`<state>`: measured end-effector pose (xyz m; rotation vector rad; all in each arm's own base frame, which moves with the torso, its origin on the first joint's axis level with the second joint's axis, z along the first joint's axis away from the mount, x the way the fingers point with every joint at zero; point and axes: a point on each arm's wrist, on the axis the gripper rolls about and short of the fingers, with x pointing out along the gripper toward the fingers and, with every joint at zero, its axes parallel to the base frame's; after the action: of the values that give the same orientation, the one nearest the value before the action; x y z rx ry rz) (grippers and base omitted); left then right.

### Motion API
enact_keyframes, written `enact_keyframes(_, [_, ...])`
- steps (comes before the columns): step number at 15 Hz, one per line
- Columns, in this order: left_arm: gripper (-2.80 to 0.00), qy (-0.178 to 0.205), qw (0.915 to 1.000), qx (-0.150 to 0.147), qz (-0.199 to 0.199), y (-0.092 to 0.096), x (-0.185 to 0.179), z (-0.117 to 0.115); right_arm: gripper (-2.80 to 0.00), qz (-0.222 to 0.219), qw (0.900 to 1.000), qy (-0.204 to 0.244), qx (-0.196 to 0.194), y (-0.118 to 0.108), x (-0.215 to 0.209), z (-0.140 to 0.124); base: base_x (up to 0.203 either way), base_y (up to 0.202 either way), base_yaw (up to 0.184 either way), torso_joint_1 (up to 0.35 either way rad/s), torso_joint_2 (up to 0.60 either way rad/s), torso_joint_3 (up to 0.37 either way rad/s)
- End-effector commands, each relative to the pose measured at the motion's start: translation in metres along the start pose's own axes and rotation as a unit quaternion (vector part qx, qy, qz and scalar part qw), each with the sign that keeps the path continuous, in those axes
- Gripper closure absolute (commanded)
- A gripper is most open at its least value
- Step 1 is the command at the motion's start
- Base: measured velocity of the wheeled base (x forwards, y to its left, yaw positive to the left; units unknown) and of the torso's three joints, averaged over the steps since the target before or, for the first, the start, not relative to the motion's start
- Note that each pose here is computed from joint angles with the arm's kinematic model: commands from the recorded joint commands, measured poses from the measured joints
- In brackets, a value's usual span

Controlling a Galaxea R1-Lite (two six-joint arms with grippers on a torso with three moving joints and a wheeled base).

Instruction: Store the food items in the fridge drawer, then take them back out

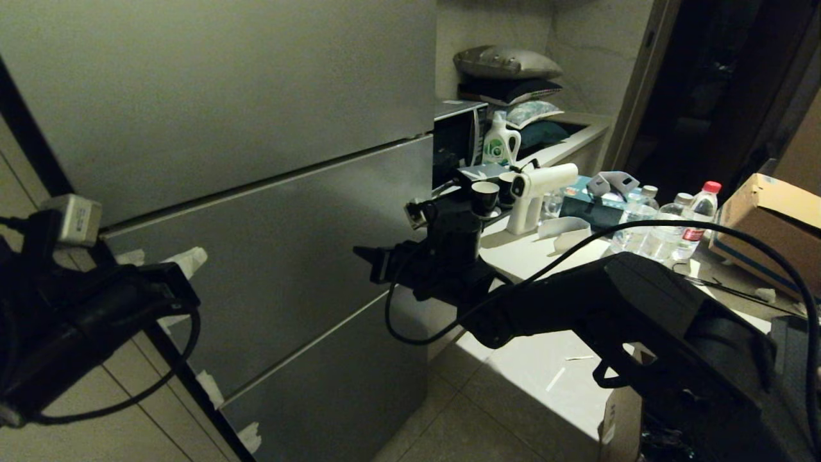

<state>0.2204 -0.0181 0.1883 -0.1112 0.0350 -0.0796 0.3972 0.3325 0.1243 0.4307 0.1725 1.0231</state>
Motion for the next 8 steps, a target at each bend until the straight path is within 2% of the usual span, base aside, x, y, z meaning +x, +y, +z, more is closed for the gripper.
enact_keyframes(1, [0.00,0.001,1.0000,-0.001,0.006,0.002,0.012,-0.007,0.00,0.016,1.000,-0.005,-0.002,0.032,-0.018,0.025,0.000,0.000,0.000,0.000,0.00,0.000])
enact_keyframes(4, [0.00,-0.024,0.9997,-0.002,0.004,0.001,-0.002,0.002,0.00,0.026,1.000,-0.003,-0.002,0.061,-0.041,0.044,0.000,0.000,0.000,0.000,0.00,0.000])
enact_keyframes(8, [0.00,-0.112,0.9937,-0.002,-0.006,-0.003,-0.049,0.036,0.00,0.025,1.000,0.005,0.001,0.106,-0.107,0.078,0.000,0.000,0.000,0.000,0.00,0.000])
